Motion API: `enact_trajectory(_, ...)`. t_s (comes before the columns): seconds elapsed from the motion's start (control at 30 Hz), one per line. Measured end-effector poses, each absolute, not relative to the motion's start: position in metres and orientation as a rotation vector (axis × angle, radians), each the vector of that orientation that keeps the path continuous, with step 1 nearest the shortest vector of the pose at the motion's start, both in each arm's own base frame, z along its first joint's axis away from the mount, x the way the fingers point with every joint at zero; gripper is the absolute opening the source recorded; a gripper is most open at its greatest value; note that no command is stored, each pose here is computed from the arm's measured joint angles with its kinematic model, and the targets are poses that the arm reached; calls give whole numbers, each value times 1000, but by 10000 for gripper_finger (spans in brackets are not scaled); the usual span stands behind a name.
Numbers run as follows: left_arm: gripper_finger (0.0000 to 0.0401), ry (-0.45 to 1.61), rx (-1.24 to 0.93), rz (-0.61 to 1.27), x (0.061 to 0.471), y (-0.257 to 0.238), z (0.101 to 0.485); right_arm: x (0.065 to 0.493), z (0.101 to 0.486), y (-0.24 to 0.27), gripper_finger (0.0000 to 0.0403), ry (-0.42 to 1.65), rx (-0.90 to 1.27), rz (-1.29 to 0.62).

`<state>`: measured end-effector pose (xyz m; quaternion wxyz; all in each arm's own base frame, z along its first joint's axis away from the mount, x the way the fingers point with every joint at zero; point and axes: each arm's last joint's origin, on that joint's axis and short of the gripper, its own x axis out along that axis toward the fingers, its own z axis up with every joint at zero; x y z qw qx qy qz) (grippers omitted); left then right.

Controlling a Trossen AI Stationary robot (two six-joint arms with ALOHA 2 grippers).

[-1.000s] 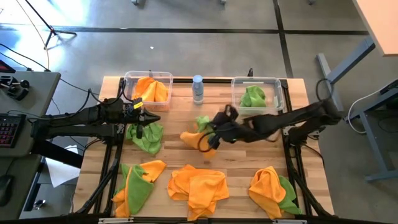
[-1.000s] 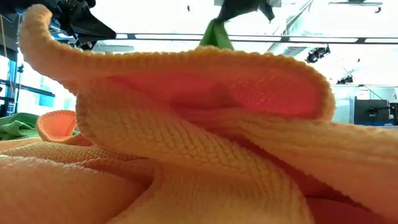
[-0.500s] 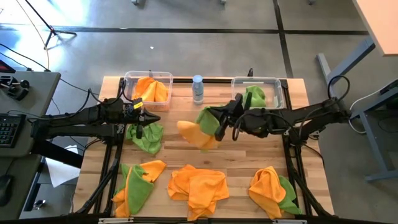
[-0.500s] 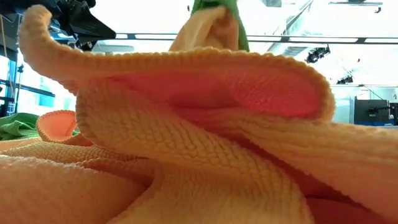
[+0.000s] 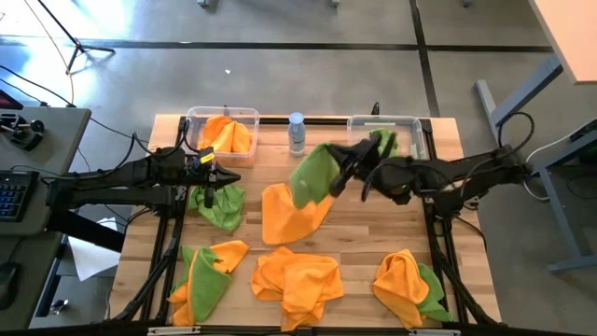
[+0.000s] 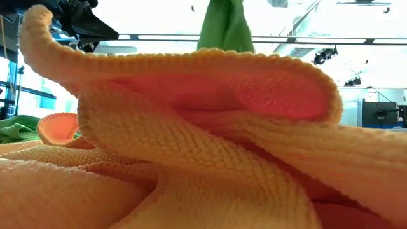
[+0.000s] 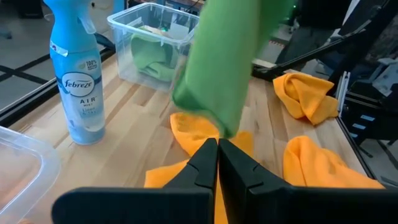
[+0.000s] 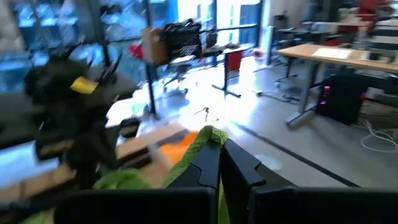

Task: Sort microfiber towel by color & place in baskets
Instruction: Put the green towel into the right transparent bin

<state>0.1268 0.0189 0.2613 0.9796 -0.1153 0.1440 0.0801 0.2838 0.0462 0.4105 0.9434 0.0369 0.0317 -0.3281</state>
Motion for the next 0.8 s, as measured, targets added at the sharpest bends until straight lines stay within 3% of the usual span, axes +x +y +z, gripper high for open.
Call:
enact_trajectory(0.27, 0, 309, -231, 174, 131, 20, 259, 229, 452, 22, 0, -50, 63, -722)
enact_trajectory(0.5, 0, 341, -232, 186, 138, 21, 255, 173, 479, -4, 0, -108, -14, -909)
enact_trajectory(0.8, 0, 263, -216, 248, 146, 25, 261, 127, 472, -28, 0, -13, -11, -1061)
